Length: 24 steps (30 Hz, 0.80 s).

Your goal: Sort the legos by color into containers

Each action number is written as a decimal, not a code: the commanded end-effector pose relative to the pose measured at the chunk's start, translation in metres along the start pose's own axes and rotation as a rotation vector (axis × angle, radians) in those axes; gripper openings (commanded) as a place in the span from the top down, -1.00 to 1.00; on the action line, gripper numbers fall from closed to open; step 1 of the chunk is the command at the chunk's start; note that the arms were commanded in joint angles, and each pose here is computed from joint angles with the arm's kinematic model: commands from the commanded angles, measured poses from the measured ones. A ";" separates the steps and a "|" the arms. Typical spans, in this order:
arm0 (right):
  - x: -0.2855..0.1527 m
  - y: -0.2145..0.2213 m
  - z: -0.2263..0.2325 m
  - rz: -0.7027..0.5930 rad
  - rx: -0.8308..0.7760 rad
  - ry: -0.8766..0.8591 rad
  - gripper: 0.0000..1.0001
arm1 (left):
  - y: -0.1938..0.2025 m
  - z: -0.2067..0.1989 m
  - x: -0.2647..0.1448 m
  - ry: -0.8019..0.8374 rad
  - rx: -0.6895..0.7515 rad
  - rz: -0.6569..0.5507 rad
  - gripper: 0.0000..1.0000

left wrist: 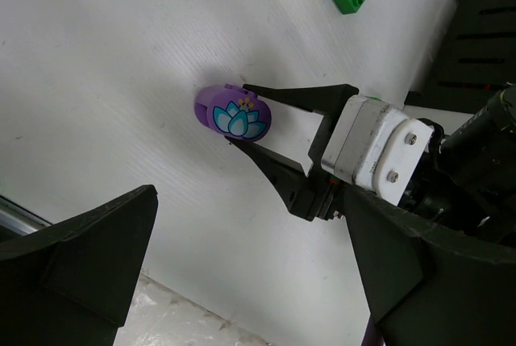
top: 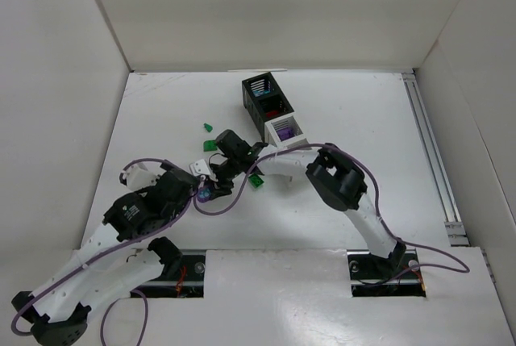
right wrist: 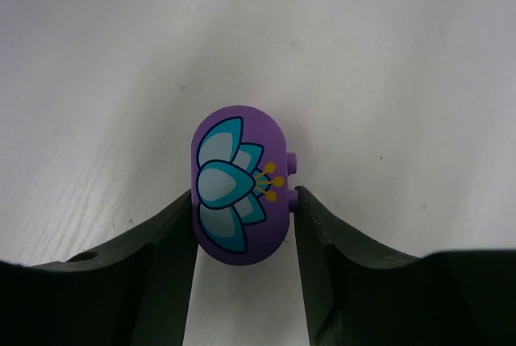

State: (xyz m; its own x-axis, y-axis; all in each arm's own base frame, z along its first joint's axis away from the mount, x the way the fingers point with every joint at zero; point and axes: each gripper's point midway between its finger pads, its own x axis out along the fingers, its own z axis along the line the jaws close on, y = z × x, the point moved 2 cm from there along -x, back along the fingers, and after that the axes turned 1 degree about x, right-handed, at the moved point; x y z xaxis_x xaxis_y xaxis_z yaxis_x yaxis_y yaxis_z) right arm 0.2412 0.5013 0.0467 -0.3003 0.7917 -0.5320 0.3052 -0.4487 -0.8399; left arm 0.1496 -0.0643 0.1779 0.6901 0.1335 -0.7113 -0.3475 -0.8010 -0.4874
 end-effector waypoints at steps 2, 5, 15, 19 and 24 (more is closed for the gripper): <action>0.003 -0.035 -0.002 -0.104 -0.040 -0.003 0.30 | -0.005 0.004 0.001 -0.010 -0.014 -0.030 -1.00; -0.014 -0.058 -0.006 -0.120 -0.081 0.043 0.43 | -0.006 0.002 -0.001 -0.002 -0.010 -0.030 -1.00; -0.158 -0.099 -0.023 -0.129 -0.144 0.326 0.48 | -0.022 -0.039 -0.004 0.120 0.026 -0.112 -1.00; -0.236 -0.073 -0.031 -0.072 -0.091 0.498 0.48 | -0.020 -0.068 0.000 0.168 0.093 -0.124 -1.00; -0.318 -0.021 -0.035 0.147 -0.008 0.641 0.46 | -0.027 -0.104 0.012 0.181 0.196 -0.146 -1.00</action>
State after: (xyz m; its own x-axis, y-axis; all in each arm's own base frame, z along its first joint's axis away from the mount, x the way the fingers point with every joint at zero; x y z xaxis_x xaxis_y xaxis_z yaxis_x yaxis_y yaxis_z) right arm 0.3597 0.3008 0.2559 0.3089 0.8819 -0.3562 0.3599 -0.4550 -0.8145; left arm 0.2076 -0.0946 0.2076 0.7822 0.1367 -0.6078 -0.3664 -0.6880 -0.6264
